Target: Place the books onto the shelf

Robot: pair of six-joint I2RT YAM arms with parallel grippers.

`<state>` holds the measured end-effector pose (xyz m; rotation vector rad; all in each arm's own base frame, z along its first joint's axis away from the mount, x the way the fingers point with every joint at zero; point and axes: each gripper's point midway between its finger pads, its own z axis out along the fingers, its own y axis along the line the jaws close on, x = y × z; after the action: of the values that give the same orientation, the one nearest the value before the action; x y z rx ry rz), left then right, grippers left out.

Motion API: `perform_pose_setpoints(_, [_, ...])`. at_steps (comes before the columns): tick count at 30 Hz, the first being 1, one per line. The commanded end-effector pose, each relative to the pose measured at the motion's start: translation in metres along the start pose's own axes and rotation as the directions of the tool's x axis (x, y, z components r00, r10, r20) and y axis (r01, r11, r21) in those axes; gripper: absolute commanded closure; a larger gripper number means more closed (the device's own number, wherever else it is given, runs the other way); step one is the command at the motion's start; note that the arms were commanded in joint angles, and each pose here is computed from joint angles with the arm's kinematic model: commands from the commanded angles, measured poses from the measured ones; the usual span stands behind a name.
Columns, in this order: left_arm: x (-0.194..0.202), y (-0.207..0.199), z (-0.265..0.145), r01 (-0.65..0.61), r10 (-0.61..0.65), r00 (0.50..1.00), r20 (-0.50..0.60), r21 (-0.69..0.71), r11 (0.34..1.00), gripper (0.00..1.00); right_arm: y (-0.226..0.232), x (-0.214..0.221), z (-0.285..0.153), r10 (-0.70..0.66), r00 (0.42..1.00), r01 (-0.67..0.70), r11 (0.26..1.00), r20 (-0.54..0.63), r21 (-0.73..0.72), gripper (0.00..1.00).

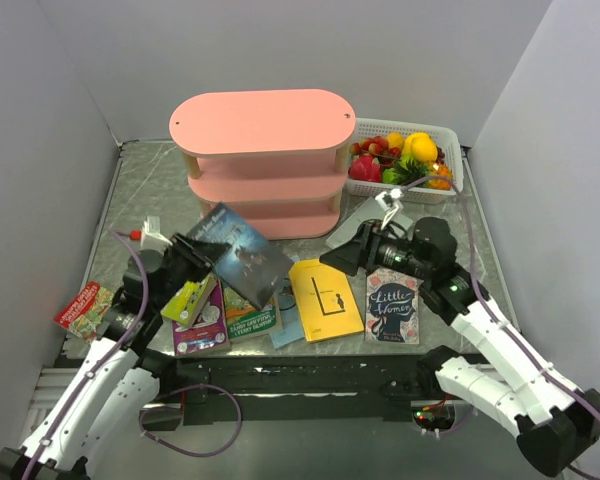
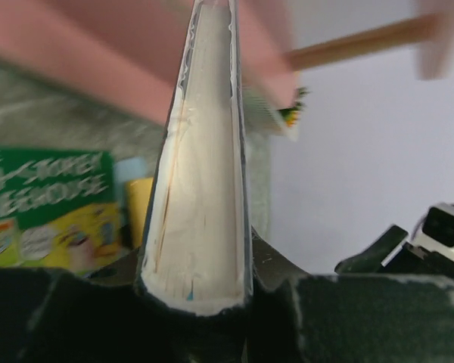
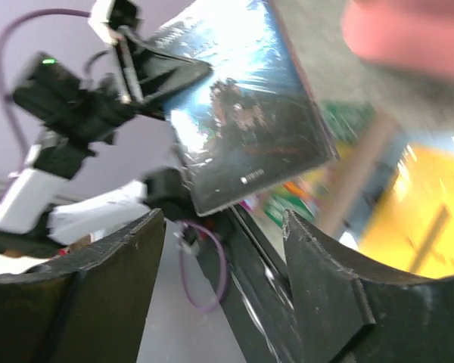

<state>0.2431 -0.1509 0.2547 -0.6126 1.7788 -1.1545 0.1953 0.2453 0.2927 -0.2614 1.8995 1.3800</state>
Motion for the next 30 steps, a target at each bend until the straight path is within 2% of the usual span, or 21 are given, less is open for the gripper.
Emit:
perform_pose_setpoints(1, [-0.02,-0.012,-0.007,0.156,-0.166,0.978,0.124,0.084,0.984,0.99,-0.044,0.036,0.005,0.061,0.995,-0.05,0.99,-0.081,0.132,0.32])
perform_pose_setpoints(8, [-0.021,0.021,0.006,0.265,-0.282,0.938,0.2,0.11,0.958,0.99,-0.052,0.043,0.004,0.072,0.994,-0.06,0.987,-0.076,0.146,0.33])
perform_pose_setpoints(14, [-0.03,0.023,0.036,0.231,-0.258,0.936,0.24,0.136,0.963,0.99,-0.061,0.046,0.006,0.077,0.994,-0.062,0.982,-0.08,0.178,0.34])
perform_pose_setpoints(15, [-0.029,0.033,0.047,0.201,-0.22,0.944,0.244,0.099,0.974,0.99,-0.063,0.047,0.007,0.078,0.994,-0.062,0.981,-0.082,0.182,0.34])
perform_pose_setpoints(16, [-0.037,0.021,0.05,0.171,-0.207,0.942,0.266,0.15,0.974,0.99,-0.065,0.048,0.008,0.081,0.993,-0.064,0.981,-0.086,0.186,0.35])
perform_pose_setpoints(18, [-0.036,0.029,0.064,0.128,-0.157,0.949,0.274,0.123,0.984,0.99,-0.069,0.05,0.009,0.084,0.992,-0.065,0.979,-0.092,0.193,0.35])
perform_pose_setpoints(21, [-0.044,0.022,0.077,0.108,-0.157,0.942,0.298,0.175,0.979,0.99,-0.073,0.054,0.01,0.084,0.992,-0.063,0.978,-0.099,0.196,0.35])
perform_pose_setpoints(26, [-0.055,-0.002,0.086,0.135,-0.233,0.929,0.289,0.321,0.937,0.99,-0.077,0.056,0.011,0.075,0.991,-0.051,0.977,-0.112,0.206,0.36])
perform_pose_setpoints(30, [-0.06,-0.008,0.095,0.144,-0.255,0.928,0.271,0.371,0.917,0.99,-0.08,0.054,0.011,0.062,0.992,-0.037,0.975,-0.112,0.219,0.36])
